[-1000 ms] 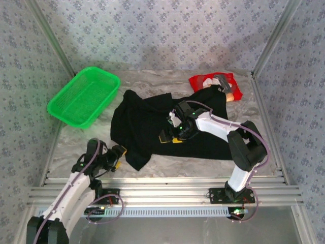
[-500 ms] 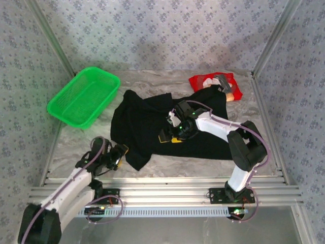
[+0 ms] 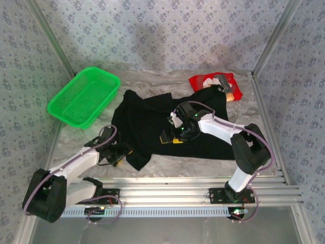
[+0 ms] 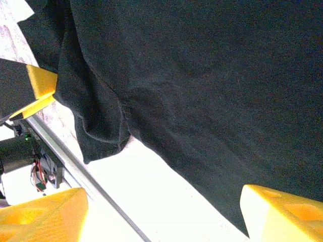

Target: Fold and stack the t-shirts

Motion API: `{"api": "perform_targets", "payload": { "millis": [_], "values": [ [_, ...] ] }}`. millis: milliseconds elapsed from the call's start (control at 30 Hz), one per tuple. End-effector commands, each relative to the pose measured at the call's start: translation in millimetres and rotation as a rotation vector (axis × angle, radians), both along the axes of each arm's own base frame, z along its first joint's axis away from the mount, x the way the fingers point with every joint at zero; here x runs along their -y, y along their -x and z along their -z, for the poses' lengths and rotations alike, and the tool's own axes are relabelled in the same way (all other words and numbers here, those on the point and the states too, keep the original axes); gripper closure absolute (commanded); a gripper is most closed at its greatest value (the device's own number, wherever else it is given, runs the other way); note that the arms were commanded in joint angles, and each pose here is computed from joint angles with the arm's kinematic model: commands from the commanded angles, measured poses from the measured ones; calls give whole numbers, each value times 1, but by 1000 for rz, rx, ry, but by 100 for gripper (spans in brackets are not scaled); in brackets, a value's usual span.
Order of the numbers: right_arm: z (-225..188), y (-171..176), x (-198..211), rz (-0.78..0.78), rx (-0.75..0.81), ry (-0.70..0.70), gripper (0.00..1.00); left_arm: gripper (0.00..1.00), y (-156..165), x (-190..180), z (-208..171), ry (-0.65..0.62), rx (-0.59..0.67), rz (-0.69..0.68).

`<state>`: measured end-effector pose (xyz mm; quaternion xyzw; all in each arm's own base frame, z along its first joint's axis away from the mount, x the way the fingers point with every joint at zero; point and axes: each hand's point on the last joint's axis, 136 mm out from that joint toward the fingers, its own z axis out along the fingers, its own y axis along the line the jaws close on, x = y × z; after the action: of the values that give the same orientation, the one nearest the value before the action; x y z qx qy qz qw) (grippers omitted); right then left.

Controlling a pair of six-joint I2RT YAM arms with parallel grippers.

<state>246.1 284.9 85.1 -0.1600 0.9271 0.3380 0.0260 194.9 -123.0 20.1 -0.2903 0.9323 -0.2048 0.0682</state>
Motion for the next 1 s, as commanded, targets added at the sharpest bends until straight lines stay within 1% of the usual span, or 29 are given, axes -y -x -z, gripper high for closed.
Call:
{"api": "perform_targets", "payload": {
  "millis": [0,133,267,367,500,667,800,967],
  "values": [
    [-5,-1,4,18,4,-10,19,34,-66,56,-56,179,367,195],
    [-5,-2,5,20,2,-11,19,33,-72,58,-69,154,392,240],
    [-4,-2,5,18,-3,-13,19,33,-76,58,-79,139,416,256],
    [-3,-2,6,18,-4,-12,19,32,-77,58,-77,129,406,263],
    [-3,-2,4,14,-9,-15,19,35,-80,62,-67,139,381,262],
    [-3,-1,4,11,-10,-17,19,37,-88,73,-82,169,415,268],
    [-2,0,5,10,-15,-15,19,38,-82,73,-71,166,369,284],
    [-3,1,6,8,-14,-16,19,39,-60,56,-53,114,306,261]
  ]
}}
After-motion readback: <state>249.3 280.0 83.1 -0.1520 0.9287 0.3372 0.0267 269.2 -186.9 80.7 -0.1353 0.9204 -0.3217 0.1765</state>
